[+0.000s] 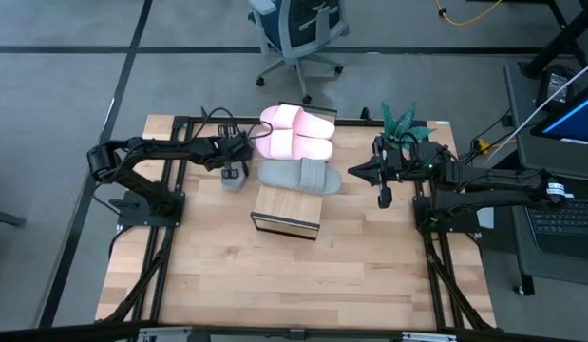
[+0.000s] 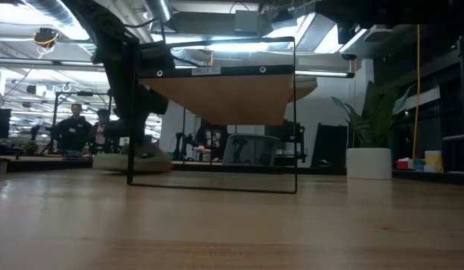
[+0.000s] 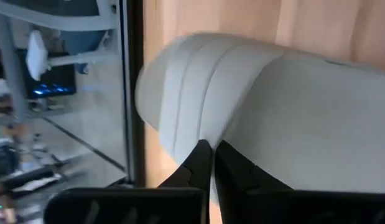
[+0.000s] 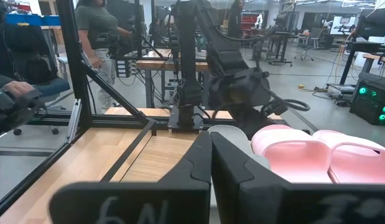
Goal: Pick and place slides into the shelf
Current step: Put the gray slipper on the shelf
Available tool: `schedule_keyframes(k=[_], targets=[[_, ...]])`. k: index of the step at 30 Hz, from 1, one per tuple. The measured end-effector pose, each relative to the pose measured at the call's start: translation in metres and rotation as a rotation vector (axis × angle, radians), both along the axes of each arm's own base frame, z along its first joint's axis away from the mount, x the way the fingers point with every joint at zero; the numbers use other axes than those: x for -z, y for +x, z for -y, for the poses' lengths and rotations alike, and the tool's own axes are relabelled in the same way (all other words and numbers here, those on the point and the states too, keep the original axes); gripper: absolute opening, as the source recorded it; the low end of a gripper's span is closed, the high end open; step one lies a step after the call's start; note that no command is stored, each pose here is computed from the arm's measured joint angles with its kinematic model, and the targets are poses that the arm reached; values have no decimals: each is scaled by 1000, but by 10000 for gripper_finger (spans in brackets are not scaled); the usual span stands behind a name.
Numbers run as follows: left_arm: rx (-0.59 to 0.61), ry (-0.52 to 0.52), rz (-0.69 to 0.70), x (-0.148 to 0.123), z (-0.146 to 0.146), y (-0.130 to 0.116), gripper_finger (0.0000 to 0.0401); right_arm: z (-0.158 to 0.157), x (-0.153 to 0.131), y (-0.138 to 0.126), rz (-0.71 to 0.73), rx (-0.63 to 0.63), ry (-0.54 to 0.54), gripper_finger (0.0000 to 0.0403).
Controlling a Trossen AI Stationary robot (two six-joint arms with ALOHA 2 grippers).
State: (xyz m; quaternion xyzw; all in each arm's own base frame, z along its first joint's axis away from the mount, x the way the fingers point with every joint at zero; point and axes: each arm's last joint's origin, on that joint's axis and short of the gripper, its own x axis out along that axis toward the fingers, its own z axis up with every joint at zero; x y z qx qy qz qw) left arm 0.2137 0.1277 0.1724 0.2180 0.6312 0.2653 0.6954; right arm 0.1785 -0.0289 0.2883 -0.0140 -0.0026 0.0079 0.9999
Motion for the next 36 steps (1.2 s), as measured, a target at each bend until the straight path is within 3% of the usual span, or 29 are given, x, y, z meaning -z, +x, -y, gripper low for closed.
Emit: schedule_keyframes(k=[4,9,21,31,36], targets=[[32,20,-47,-7,8,-2,1,0,0,0,0,0,-2,4],[16,42,-3,-27,14,-9,1,0,0,0,2,0,-4,4],[42,171,155,-102,37,-39,0,0,-2,0,24,0,-9,4],[166,238,385,-155,61,-65,0,0,-3,0,34,0,-10,4],[305,221,499,-177,73,-69,0,0,-5,0,47,1,-12,4]])
